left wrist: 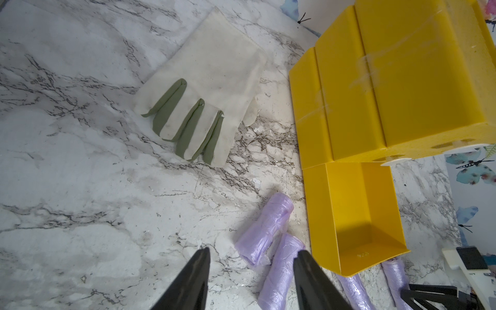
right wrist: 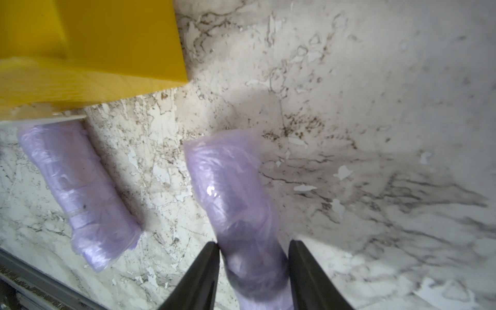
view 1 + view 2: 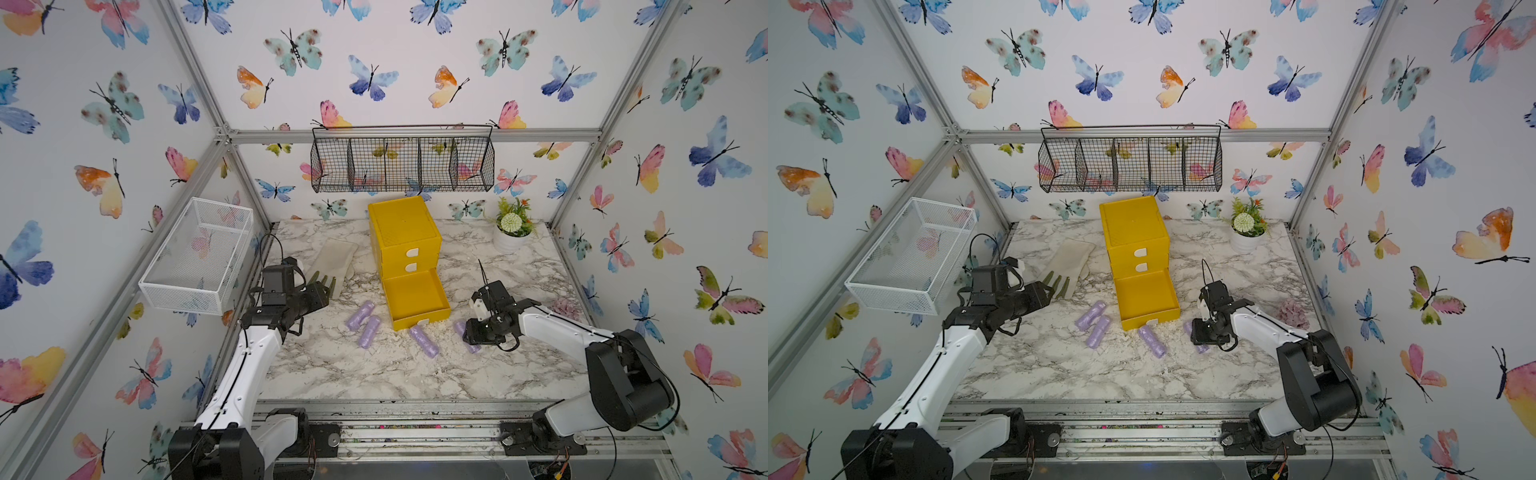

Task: Sort the rolls of trash bags by color and place them into the drawer
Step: Pick up the roll of trash bags from the center of the board.

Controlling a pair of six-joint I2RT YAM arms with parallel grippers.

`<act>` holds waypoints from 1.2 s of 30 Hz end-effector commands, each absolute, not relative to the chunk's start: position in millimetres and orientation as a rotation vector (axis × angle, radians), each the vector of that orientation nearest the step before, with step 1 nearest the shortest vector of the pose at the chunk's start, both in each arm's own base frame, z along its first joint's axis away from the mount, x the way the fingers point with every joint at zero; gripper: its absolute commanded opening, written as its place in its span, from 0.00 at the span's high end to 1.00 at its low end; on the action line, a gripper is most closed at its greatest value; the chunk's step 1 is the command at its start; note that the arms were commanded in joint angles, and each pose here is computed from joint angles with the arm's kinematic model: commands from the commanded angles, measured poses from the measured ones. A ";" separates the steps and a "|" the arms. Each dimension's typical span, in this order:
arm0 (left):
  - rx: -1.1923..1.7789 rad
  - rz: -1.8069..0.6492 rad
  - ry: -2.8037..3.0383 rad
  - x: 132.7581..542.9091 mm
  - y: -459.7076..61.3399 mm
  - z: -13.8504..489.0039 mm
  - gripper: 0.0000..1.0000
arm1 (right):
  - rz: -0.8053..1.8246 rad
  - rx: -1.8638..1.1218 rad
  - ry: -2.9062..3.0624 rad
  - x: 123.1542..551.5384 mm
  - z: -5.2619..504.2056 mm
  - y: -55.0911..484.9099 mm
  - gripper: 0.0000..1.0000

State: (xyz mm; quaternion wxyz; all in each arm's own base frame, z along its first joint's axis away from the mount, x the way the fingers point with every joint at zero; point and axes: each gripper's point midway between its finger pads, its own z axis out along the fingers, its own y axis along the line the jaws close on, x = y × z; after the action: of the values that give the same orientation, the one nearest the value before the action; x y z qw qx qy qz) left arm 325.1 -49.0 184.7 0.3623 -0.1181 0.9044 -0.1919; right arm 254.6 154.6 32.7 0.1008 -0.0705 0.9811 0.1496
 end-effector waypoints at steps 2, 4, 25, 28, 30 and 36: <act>-0.295 -0.501 2.329 323.2 -48.9 186.6 0.45 | 0.456 -0.201 2.918 252.4 26.9 154.8 0.53; -0.296 -0.502 2.331 323.3 -48.9 186.2 0.45 | 0.456 -0.202 2.923 251.8 25.7 155.0 0.51; -0.297 -0.506 2.330 323.0 -49.3 186.3 0.46 | 0.529 -0.121 2.735 277.3 99.1 164.2 0.74; -0.296 -0.508 2.328 323.0 -49.3 187.1 0.46 | 0.549 -0.103 2.668 282.9 126.7 165.1 0.74; -0.296 -0.507 2.326 323.0 -48.8 187.7 0.46 | 0.595 -0.092 2.613 285.5 146.2 168.9 0.74; -0.298 -0.502 2.321 322.1 -48.1 188.6 0.46 | 0.713 -0.077 2.501 288.5 189.8 179.2 0.75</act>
State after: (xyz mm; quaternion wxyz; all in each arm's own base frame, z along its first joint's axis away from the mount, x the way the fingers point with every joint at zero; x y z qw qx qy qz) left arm 325.0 -49.1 184.8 0.3621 -0.1182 0.9043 -0.1927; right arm 290.8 176.0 174.6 0.2668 -0.0391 0.9318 0.2427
